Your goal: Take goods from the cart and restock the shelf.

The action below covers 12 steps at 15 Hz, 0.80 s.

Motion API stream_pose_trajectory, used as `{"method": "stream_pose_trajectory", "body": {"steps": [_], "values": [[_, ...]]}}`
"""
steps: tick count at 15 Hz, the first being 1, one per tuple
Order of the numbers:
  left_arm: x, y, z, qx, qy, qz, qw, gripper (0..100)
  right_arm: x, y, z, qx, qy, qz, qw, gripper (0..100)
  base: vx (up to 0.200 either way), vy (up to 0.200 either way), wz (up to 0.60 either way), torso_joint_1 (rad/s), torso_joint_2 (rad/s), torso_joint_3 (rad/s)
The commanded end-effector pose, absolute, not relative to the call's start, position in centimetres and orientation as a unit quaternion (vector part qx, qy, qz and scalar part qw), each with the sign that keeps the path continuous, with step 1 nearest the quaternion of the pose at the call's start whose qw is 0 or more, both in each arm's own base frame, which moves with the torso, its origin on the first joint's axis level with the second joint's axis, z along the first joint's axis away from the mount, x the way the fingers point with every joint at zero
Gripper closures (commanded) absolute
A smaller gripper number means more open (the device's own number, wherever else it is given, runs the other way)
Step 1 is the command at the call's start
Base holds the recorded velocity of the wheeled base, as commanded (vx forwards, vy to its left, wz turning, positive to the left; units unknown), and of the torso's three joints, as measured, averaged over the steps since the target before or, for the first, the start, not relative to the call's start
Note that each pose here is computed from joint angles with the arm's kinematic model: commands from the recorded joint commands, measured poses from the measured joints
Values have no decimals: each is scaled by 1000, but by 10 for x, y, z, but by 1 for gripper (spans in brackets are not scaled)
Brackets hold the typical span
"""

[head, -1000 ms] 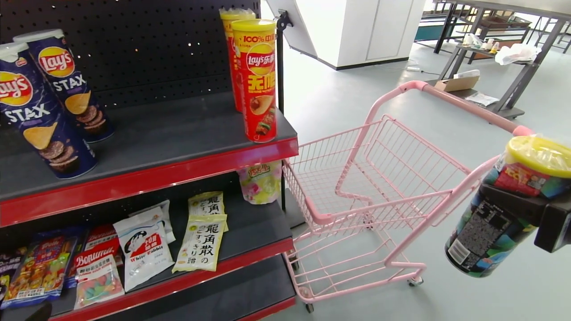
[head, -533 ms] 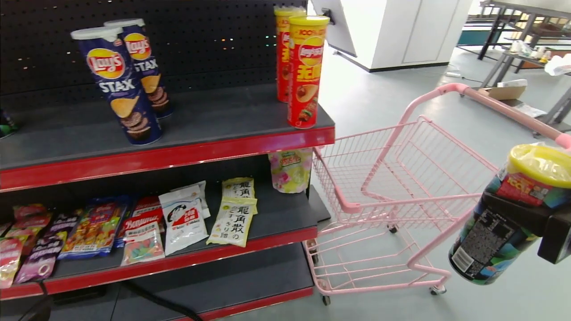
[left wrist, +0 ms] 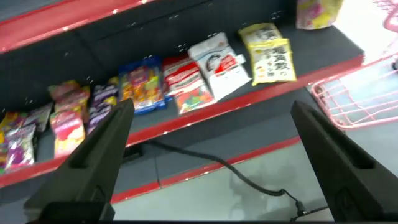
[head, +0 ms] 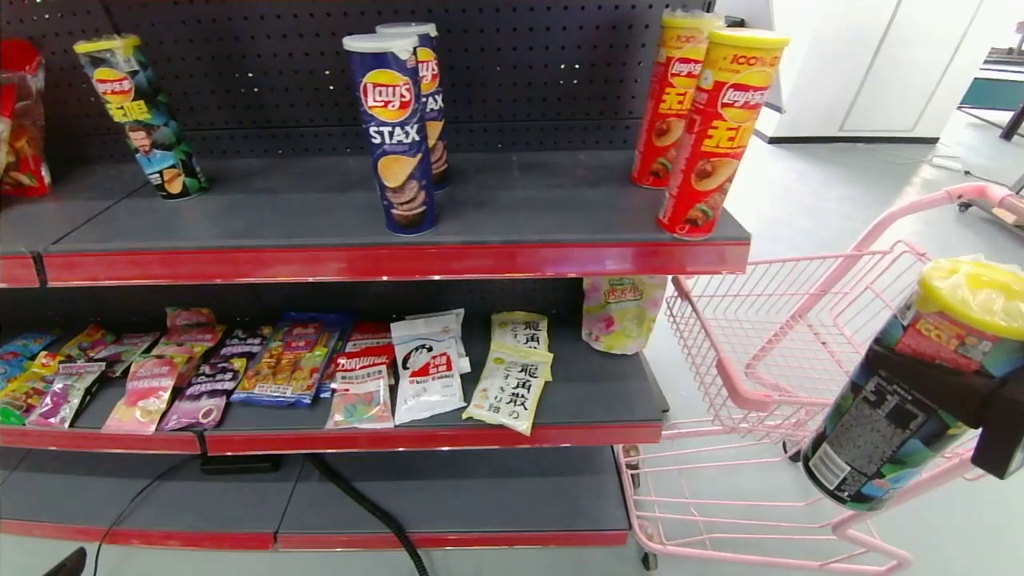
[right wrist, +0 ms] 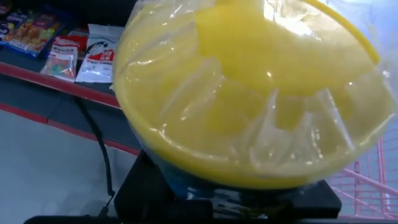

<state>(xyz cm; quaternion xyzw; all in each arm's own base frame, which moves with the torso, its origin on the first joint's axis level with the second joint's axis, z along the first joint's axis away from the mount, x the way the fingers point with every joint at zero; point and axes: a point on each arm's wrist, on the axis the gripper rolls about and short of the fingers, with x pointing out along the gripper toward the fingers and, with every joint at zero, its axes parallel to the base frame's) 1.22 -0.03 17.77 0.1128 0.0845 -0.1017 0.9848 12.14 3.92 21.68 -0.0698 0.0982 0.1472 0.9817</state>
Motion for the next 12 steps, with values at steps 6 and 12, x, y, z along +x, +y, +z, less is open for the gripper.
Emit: {"method": "stream_pose_trajectory", "body": {"steps": [6, 12], "values": [[12, 0, 178, 113, 84, -101, 985, 0, 120, 39, 211, -71, 106, 148, 981, 100, 0, 200, 0, 6, 4, 2], [10, 1, 178, 112, 78, -101, 985, 0, 110, 43, 215, -63, 87, 224, 969, 100, 0, 200, 0, 2, 1, 3]]}}
